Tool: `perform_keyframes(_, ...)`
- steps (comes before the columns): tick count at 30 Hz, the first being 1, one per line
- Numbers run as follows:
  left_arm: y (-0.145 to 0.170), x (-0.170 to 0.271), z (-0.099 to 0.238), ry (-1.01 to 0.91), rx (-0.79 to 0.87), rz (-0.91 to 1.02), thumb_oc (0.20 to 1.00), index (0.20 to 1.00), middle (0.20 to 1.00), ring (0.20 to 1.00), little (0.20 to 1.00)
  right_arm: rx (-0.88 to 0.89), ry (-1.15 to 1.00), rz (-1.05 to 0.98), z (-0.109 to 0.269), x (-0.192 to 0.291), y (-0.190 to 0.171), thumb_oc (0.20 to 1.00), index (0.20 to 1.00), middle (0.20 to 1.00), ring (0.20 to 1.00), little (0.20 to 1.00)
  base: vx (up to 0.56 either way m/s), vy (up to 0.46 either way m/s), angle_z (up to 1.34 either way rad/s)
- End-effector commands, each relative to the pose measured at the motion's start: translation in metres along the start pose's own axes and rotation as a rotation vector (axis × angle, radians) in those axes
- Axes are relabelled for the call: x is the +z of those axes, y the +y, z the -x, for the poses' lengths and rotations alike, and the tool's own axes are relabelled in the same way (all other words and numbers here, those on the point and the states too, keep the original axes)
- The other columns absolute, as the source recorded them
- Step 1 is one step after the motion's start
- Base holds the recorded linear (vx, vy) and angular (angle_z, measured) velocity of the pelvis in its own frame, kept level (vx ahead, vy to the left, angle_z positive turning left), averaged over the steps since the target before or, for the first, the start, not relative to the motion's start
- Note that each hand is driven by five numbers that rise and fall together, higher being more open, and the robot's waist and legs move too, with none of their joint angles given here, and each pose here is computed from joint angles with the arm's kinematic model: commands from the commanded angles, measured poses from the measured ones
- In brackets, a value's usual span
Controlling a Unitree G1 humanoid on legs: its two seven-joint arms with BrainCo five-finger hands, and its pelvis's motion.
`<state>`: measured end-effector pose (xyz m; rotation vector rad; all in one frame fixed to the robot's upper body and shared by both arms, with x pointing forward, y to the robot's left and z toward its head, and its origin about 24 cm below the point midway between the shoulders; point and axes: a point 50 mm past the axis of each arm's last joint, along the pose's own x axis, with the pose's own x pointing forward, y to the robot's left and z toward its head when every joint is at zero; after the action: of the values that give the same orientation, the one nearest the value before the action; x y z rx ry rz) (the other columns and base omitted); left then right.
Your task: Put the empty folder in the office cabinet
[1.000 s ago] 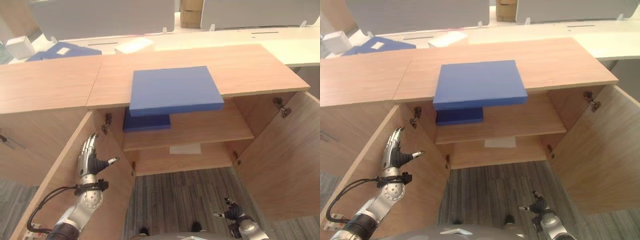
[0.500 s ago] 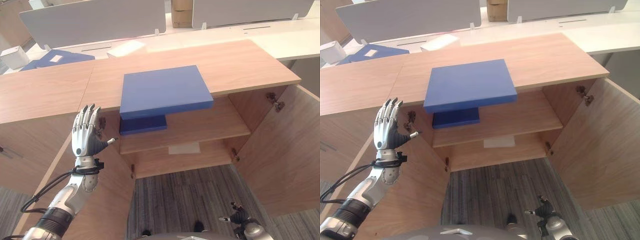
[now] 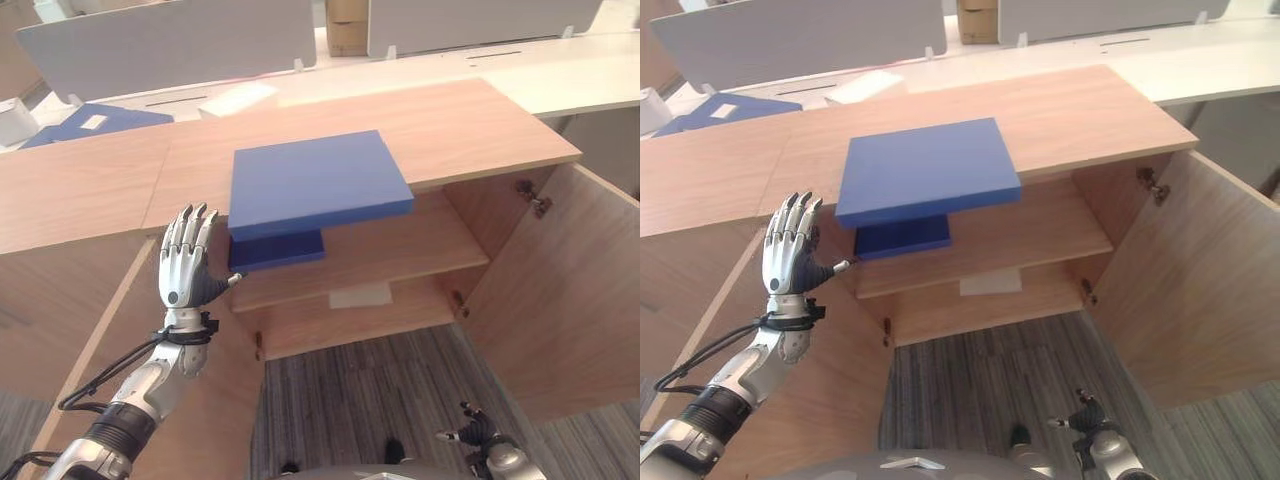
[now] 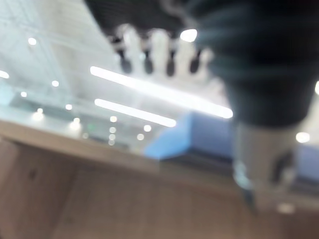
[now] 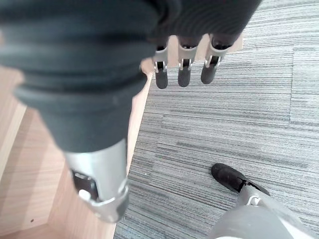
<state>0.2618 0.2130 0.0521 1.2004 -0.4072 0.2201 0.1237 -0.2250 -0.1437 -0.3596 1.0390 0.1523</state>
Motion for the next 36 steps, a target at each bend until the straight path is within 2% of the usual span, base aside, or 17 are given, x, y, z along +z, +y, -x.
perform_keyframes(1,0.022,-0.004,-0.032,-0.067,0.121,-0.093,1.000,1.000,1.000,1.000,1.000,0.012,-0.091,0.006,-0.005,0.028,0.004,1.000,1.000,1.000,1.000,1.000,0.01,0.001,-0.08)
perform_keyframes(16,-0.001,-0.002,-0.051,-0.032,0.141,-0.135,1.000,1.000,1.000,1.000,1.000,0.046,-0.093,0.053,-0.003,0.024,0.013,1.000,1.000,1.000,1.000,1.000,0.02,0.005,-0.10)
perform_keyframes(26,-0.004,-0.024,-0.062,0.058,0.124,-0.215,1.000,1.000,1.000,1.000,1.000,0.062,-0.088,0.070,-0.001,0.019,0.011,1.000,1.000,1.000,1.000,1.000,0.03,0.022,-0.11)
perform_keyframes(27,-0.003,-0.025,-0.063,0.066,0.126,-0.214,0.771,0.771,0.771,0.771,0.771,0.063,-0.089,0.071,-0.001,0.018,0.011,1.000,1.000,1.000,1.000,1.000,0.01,0.019,-0.10)
perform_keyframes(28,-0.003,-0.025,-0.063,0.066,0.126,-0.214,0.771,0.771,0.771,0.771,0.771,0.063,-0.089,0.071,-0.001,0.018,0.011,1.000,1.000,1.000,1.000,1.000,0.01,0.033,-0.12)
perform_keyframes(29,-0.002,-0.029,-0.065,0.076,0.130,-0.208,0.200,0.200,0.200,0.200,0.200,0.066,-0.088,0.082,-0.001,0.018,0.010,1.000,1.000,1.000,1.000,1.000,0.01,0.025,-0.05)
perform_keyframes(36,0.004,-0.029,-0.072,0.061,0.126,-0.188,0.200,0.200,0.200,0.200,0.200,0.065,-0.092,0.089,0.000,0.018,0.008,1.000,1.000,1.000,1.000,1.000,0.00,0.009,-0.02)
